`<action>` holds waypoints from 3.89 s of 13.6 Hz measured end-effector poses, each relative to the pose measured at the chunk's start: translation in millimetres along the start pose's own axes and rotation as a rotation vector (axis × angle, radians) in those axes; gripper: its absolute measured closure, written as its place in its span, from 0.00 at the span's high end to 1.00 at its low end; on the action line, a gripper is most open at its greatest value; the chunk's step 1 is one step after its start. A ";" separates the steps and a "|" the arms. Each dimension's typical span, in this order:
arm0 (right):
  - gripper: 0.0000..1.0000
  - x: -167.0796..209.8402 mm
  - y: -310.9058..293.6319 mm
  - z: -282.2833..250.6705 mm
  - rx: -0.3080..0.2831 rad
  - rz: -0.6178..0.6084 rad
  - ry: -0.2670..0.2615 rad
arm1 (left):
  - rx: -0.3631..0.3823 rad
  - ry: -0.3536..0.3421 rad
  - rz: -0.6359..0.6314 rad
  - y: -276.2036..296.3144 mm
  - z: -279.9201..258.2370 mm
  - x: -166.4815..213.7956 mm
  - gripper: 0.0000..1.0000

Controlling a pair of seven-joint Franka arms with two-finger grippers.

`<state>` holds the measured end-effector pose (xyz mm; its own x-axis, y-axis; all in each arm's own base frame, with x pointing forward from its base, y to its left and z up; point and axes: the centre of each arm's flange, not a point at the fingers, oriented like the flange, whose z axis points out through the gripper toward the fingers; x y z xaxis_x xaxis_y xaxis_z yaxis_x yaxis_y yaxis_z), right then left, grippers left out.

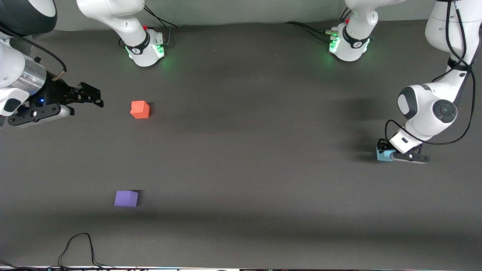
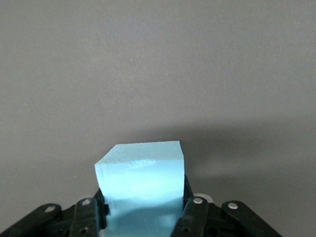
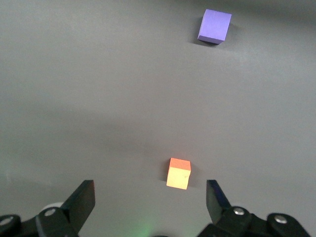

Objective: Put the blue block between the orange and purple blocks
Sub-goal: 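Close the left gripper on the light blue block, then carry the blue block with the left gripper toward the table middle, then lower the blue block and open the left gripper, then withdraw the left gripper while the right gripper reaches the blue block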

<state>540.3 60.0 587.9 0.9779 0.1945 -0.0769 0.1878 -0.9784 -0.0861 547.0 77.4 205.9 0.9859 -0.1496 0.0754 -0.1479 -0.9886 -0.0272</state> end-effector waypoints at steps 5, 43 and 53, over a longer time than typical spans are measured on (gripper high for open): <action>1.00 0.7 -7.9 0.7 -0.001 -0.015 -0.001 | -0.044 -0.183 -0.040 3.1 -142.8 63.7 0.56; 1.00 2.8 -22.3 7.8 -0.001 -0.040 -0.029 | -0.121 -0.076 -0.380 483.9 -278.1 99.9 1.00; 1.00 3.2 -286.9 79.6 -0.032 0.016 -0.025 | -0.083 -0.154 -0.191 109.6 -323.4 26.4 1.00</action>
<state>482.2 346.9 533.3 0.9782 0.1800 -0.1032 0.1754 -0.9831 -0.0525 531.4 -39.9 527.2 0.9959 0.0382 -0.0818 0.0429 -0.9975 0.0555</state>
